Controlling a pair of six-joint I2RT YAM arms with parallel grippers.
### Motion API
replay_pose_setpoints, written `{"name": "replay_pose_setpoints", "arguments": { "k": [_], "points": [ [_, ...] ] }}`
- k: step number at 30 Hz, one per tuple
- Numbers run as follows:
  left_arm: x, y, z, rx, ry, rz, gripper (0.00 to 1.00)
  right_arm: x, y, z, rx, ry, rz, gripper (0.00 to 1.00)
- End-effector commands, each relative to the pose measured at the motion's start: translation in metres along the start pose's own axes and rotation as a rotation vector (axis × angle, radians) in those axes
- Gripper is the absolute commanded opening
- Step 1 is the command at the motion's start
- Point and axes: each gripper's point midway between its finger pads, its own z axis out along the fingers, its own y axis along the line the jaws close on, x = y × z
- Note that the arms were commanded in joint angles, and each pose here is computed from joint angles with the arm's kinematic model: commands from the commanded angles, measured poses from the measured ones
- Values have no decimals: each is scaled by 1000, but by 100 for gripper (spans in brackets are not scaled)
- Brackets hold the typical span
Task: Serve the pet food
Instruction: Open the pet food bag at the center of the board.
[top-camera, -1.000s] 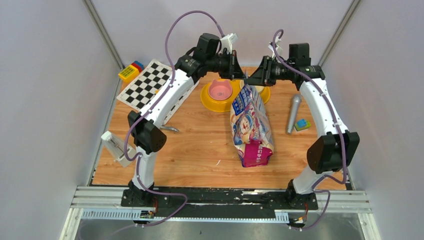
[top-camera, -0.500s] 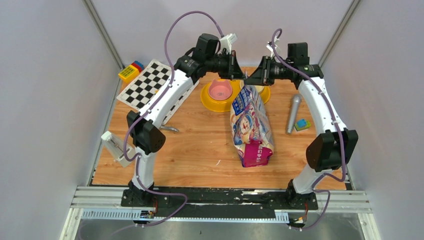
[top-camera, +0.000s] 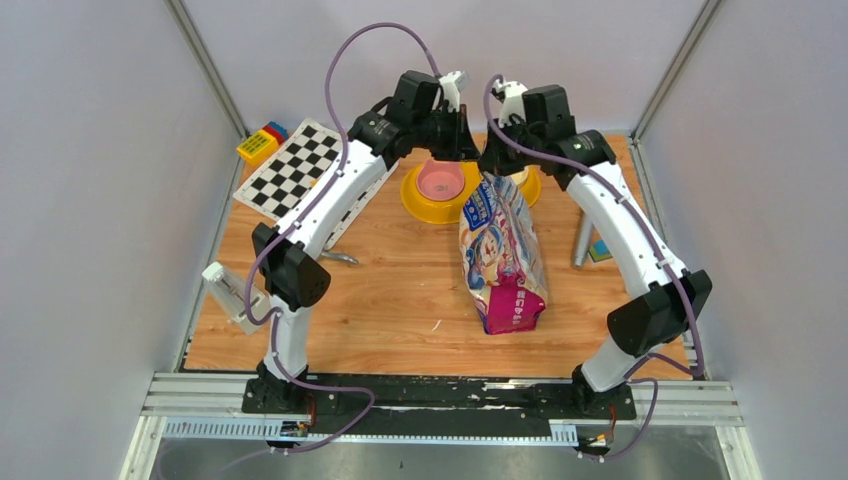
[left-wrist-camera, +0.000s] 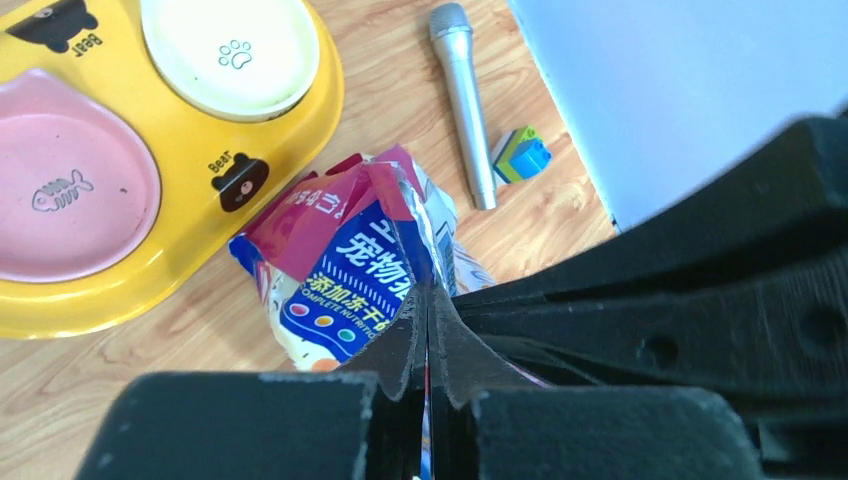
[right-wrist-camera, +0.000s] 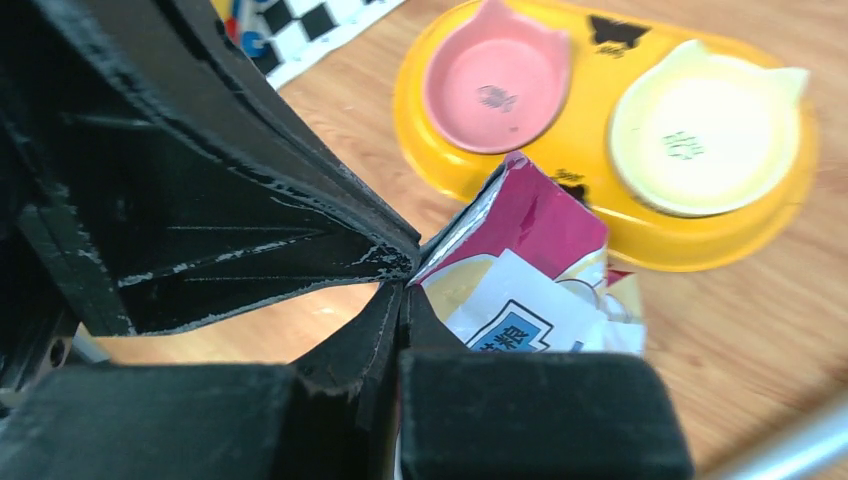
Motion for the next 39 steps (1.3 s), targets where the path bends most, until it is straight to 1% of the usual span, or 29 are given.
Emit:
{"name": "replay_pose_setpoints", "arguments": {
  "k": [1,5,10,23,25,28,29,30,31,33,36,39],
  "points": [
    [-12,-16,-21,-34,-53,40,0,-30,-32,-18,343,-135,-225,0],
    [-12,-17,-22,-44,-54,43,0,-36,-41,-24,471,-181,-309,0],
    [-12,-16,-24,-52,-57,46,0,-45,-52,-30,567,-211,-372,0],
    [-11,-19,-24,-34,-56,52,0,-69,-59,-49,634,-286,-413,0],
    [-11,-20,-26,-33,-57,53,0,-71,-48,-51,574,-304,-400,0],
    [-11,-21,-26,-26,-56,54,0,-65,-19,-50,401,-296,-339,0],
    [-11,-22,-27,-21,-54,54,0,-60,-12,-47,345,-274,-311,7],
    [-10,-23,-27,-18,-53,54,0,-55,-5,-45,296,-255,-281,19],
    [-10,-24,-27,-17,-51,53,0,-50,0,-42,258,-233,-257,25],
    [-9,-23,-26,-15,-48,52,0,-39,11,-35,166,-185,-213,31],
    [-8,-25,-27,-5,-46,54,0,-32,18,-28,90,-138,-144,32],
    [-6,-29,-27,20,-38,57,0,-29,17,-25,67,-119,-121,32]
  ]
}}
